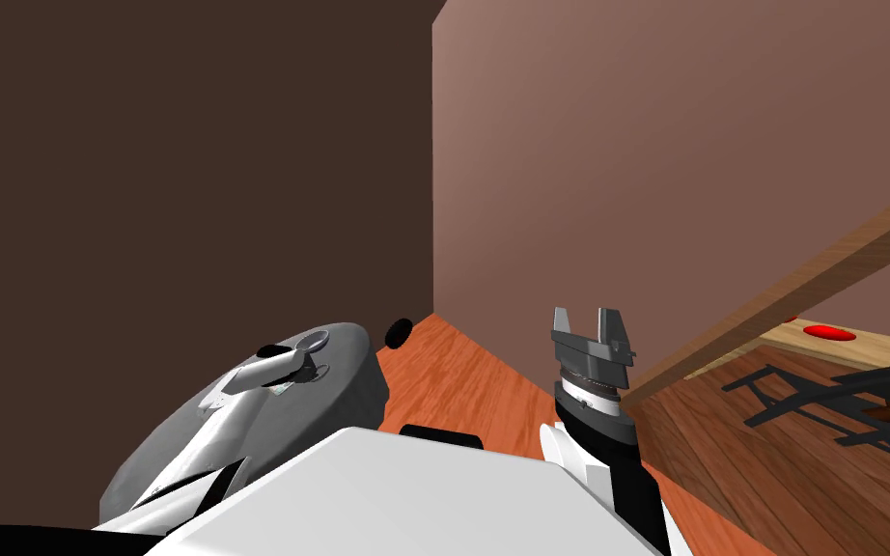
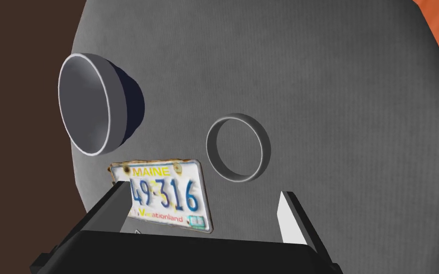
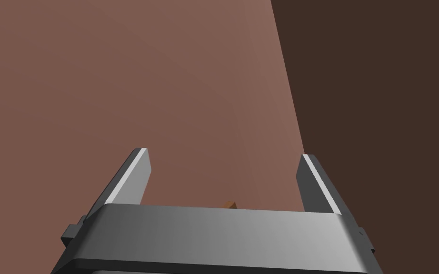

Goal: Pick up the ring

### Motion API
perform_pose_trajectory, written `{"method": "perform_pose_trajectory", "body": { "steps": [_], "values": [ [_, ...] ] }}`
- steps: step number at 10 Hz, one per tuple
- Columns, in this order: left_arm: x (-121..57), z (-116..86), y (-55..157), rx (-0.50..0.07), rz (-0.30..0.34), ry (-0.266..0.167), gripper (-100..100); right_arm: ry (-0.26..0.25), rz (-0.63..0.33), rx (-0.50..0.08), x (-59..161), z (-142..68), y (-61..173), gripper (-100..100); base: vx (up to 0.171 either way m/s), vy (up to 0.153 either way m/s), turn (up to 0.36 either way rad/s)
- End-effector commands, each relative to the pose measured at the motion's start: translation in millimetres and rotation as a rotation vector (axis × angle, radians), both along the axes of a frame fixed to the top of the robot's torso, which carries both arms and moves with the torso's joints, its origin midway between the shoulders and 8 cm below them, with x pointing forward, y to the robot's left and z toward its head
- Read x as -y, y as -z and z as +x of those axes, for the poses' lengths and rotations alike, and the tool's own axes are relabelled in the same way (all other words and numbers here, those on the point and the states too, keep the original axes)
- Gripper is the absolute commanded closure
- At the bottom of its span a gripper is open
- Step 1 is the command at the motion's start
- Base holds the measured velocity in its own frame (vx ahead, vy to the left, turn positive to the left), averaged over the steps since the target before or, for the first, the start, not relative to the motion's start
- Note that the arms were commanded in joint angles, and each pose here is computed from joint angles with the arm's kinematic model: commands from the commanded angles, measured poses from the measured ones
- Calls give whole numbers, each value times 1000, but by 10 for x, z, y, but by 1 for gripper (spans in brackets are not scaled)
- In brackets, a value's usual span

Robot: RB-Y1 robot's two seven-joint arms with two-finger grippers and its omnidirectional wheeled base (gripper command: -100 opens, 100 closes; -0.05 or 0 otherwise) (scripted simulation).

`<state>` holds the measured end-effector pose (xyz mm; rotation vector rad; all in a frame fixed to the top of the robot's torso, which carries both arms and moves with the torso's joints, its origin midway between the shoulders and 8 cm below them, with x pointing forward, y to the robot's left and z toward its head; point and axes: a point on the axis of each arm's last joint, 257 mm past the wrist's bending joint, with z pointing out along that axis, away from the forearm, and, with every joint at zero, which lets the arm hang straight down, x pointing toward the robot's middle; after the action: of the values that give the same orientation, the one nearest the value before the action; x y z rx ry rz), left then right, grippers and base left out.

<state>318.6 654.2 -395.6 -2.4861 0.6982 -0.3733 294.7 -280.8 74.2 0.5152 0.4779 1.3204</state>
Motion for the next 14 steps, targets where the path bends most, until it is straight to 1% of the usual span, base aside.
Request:
{"method": "perform_pose_trajectory", "body": {
  "steps": [1, 2, 3, 4, 5, 6, 7, 8, 11, 14],
  "values": [
    [6, -67, 68, -10, -68, -50, -100, 0, 0, 0, 0, 0, 0, 0, 26, 56, -52],
    [16, -130, 145, -25, -80, -59, -100, 0, 0, 0, 0, 0, 0, 0, 23, 50, -49],
    [39, -162, 171, -26, -132, -95, -100, 0, 0, 0, 0, 0, 0, 0, 26, 51, -75],
    [52, -217, 236, -39, -143, -103, -100, 0, 0, 0, 0, 0, 0, 0, 25, 48, -36],
    [97, -283, 305, -49, -201, -144, -100, 0, 0, 0, 0, 0, 0, 0, 37, 64, -37],
    [101, -297, 320, -52, -204, -146, -100, 0, 0, 0, 0, 0, 0, 0, 24, 53, -42],
    [151, -342, 367, -58, -256, -181, -100, 0, 0, 0, 0, 0, 0, 0, 22, 57, -58],
    [160, -370, 397, -65, -262, -185, -100, 0, 0, 0, 0, 0, 0, 0, 20, 47, -35],
    [375, -543, 588, -96, -413, -282, -100, 0, 0, 0, 0, 0, 0, 0, 38, 70, -57],
    [596, -667, 742, -125, -519, -342, -100, 0, 0, 0, 0, 0, 0, 0, 38, 79, -40]
  ]
}}
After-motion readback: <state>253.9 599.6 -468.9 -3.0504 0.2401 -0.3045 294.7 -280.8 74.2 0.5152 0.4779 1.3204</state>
